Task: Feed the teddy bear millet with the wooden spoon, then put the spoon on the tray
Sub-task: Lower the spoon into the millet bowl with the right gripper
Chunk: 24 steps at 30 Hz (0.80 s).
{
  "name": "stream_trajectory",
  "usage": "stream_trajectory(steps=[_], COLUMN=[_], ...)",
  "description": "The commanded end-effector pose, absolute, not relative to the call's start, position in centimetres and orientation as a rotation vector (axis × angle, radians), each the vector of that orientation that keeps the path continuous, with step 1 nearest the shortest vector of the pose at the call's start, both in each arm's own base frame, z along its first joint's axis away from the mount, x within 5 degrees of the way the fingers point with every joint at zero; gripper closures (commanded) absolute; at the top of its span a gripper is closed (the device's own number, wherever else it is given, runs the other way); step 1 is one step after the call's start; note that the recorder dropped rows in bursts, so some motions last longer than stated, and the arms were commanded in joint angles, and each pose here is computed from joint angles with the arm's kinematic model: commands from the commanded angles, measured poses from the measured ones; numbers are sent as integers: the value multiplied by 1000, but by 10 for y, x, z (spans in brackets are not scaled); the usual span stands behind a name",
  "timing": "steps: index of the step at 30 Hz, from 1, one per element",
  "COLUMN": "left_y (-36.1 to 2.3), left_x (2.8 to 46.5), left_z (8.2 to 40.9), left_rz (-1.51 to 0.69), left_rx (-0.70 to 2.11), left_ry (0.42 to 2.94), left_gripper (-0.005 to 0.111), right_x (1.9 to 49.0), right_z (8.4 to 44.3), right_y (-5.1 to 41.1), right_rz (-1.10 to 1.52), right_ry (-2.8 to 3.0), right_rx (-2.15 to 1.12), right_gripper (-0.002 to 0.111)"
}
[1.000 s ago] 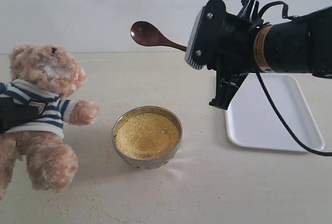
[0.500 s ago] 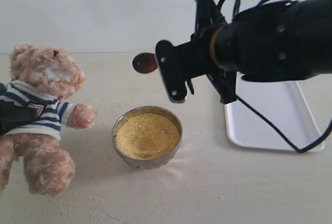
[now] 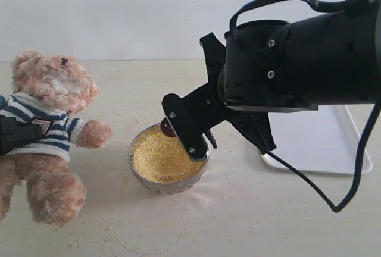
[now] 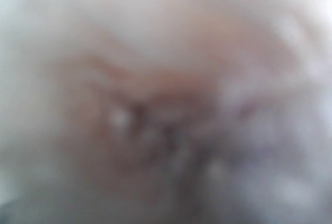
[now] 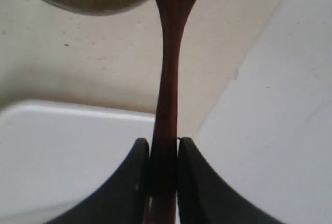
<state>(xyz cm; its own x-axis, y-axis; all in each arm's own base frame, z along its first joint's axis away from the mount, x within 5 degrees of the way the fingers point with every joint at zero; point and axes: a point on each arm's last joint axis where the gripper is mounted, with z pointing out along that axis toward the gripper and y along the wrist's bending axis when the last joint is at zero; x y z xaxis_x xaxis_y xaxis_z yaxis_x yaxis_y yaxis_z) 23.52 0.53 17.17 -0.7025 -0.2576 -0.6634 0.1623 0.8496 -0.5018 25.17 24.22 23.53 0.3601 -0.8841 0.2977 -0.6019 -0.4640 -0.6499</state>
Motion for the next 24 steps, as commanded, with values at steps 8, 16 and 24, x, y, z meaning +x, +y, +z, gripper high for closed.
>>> stream_trajectory(steps=[8,16,24], left_y=[4,4,4], left_x=[235,235,235], left_z=[173,173,173], left_rz=[-711,-711,-711], left_rx=[-60,-57,-57], left_ry=[2232,2233,2233], left_gripper=[102,102,102], right_x=[248,253,252], right_z=[230,205,204], right_y=[253,254,256], right_rz=[-731,-769,-742], right_ry=[1280,1328,1355], right_rx=[-2187,-2266,-2240], right_gripper=[109,109,109])
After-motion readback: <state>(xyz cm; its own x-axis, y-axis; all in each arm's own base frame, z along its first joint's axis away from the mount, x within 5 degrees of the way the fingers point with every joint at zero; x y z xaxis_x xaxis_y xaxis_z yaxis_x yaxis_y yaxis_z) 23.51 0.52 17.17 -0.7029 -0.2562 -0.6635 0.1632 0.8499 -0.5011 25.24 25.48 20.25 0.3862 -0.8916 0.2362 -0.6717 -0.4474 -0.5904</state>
